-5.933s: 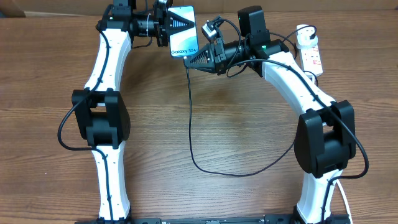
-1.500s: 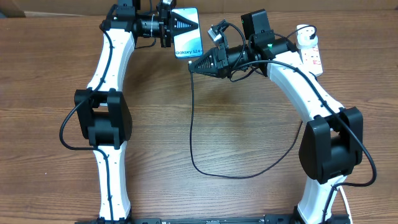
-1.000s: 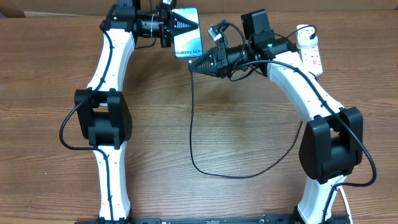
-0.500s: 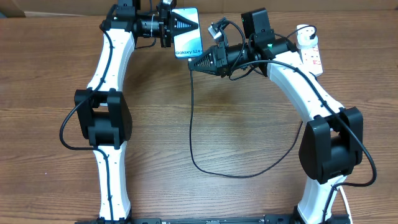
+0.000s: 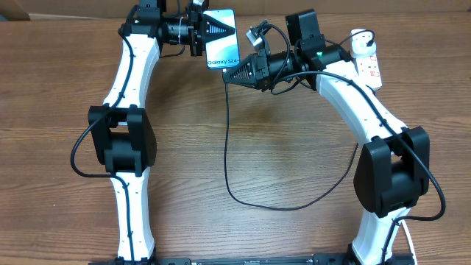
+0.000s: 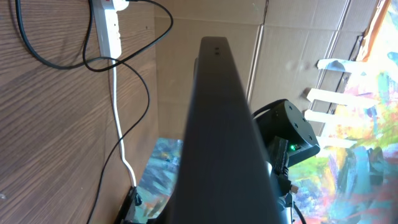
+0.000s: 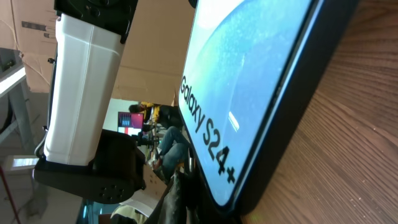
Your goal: Plug charger to phone and switch on socket
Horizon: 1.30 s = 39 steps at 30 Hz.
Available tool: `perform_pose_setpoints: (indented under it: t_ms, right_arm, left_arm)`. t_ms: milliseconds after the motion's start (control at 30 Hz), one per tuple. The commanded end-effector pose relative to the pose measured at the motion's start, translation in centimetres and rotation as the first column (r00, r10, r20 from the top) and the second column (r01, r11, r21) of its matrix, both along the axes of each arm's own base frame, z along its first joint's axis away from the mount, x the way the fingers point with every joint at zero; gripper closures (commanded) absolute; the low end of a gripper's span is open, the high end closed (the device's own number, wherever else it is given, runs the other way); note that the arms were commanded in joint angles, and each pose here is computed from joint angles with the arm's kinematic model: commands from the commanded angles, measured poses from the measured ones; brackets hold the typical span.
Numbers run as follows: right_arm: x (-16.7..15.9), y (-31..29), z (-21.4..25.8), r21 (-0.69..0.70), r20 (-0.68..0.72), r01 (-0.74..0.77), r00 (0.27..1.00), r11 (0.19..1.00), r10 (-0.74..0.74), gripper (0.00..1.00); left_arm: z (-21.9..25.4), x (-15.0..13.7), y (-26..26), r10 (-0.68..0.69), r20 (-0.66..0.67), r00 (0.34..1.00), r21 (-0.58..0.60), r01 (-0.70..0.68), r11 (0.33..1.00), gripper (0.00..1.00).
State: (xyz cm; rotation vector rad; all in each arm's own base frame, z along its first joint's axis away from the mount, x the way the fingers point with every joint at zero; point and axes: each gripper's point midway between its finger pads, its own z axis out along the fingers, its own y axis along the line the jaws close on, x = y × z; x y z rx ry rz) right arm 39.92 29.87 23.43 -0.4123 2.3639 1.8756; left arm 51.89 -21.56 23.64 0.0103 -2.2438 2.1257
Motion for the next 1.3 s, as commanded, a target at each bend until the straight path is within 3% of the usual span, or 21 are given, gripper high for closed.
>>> perform_pose_setpoints:
  t_ms: [0,1267]
  right_arm:
    - [-0.22,0.18,0.94,0.008,0.020,-0.005,1.000,1.000,0.005,0.96]
    - [0.38,0.27,1.09,0.004,0.019,0.018,1.000,1.000,-0.018,0.96]
  left_arm:
    - [2.98,-1.01,-0.20,-0.038,0.065,0.997,-0.038,0.041,0.998,0.96]
    - [3.20,-1.33,-0.38,-0.055,0.076,0.996,-0.051,0.059,0.997,0.96]
